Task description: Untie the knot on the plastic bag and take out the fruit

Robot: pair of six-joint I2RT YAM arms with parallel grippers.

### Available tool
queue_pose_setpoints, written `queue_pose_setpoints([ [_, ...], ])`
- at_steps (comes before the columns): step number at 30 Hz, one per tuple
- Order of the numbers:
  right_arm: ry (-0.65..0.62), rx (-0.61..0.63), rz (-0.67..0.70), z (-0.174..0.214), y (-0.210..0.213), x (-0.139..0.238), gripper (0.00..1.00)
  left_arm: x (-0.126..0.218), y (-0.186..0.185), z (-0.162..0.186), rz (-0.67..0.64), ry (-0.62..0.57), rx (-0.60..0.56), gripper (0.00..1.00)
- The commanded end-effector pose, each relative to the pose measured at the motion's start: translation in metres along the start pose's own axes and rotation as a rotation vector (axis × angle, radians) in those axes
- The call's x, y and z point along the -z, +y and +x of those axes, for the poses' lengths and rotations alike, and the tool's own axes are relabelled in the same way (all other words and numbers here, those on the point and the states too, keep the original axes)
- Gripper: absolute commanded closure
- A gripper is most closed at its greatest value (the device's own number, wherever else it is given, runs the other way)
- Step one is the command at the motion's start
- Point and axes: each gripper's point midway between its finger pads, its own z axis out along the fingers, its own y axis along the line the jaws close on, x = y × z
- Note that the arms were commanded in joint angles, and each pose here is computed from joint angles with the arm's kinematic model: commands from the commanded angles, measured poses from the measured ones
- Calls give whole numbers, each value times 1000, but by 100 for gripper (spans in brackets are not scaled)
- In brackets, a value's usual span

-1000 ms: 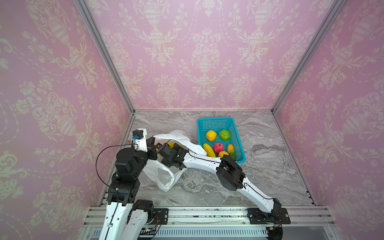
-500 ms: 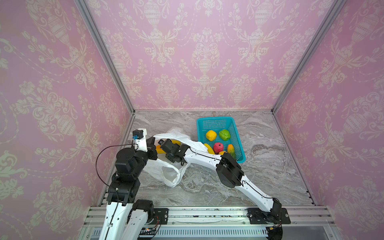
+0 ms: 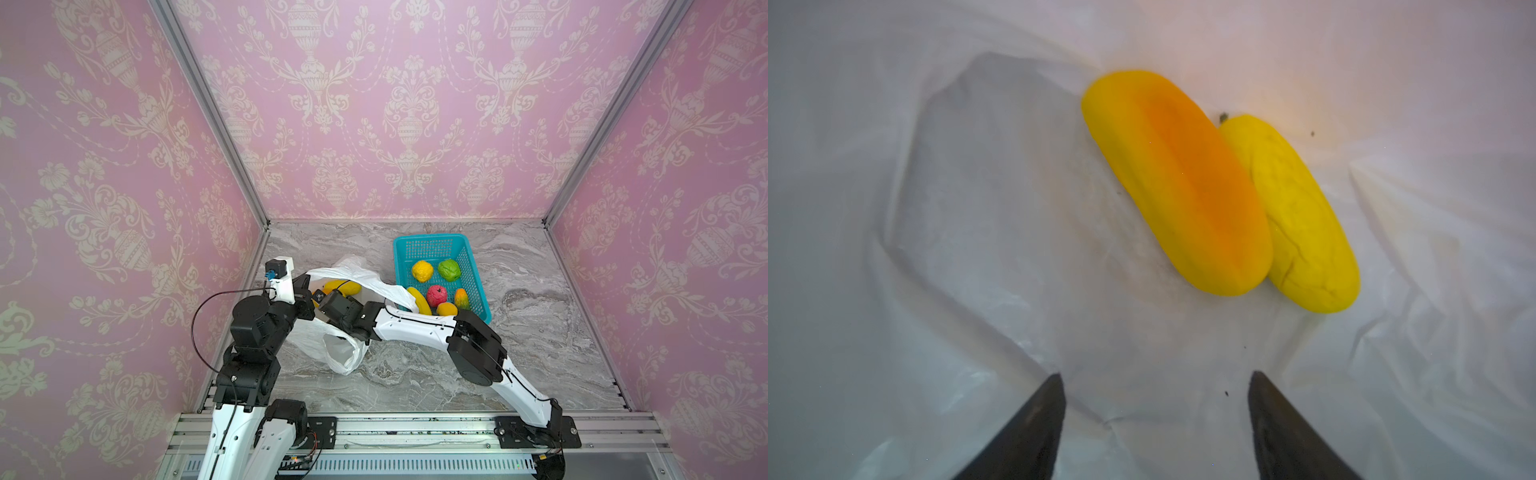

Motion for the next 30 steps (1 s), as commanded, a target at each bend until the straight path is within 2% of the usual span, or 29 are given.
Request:
queue_pose_setpoints([
  [1, -85, -80, 18, -25, -8, 5, 16, 2, 0, -2, 3, -11, 14, 100],
  [7, -62, -106, 68, -24, -19, -34, 7, 1, 0, -3, 5, -12, 13, 100],
  [12, -37, -120, 36, -20, -11, -68, 9, 1, -1, -2, 6, -10, 13, 100],
  [16, -31, -126, 4, -15, -3, -81, 14, 1, -1, -3, 10, -11, 16, 100],
  [20, -31, -132, -11, -15, -1, -81, 27, 1, -1, -2, 9, -9, 17, 100],
  [24, -48, -128, -29, -18, 0, -75, 50, 1, -1, -3, 9, -11, 15, 100],
  [30, -89, -138, -71, -25, 2, -58, 67, 1, -1, -3, 6, -13, 13, 100],
])
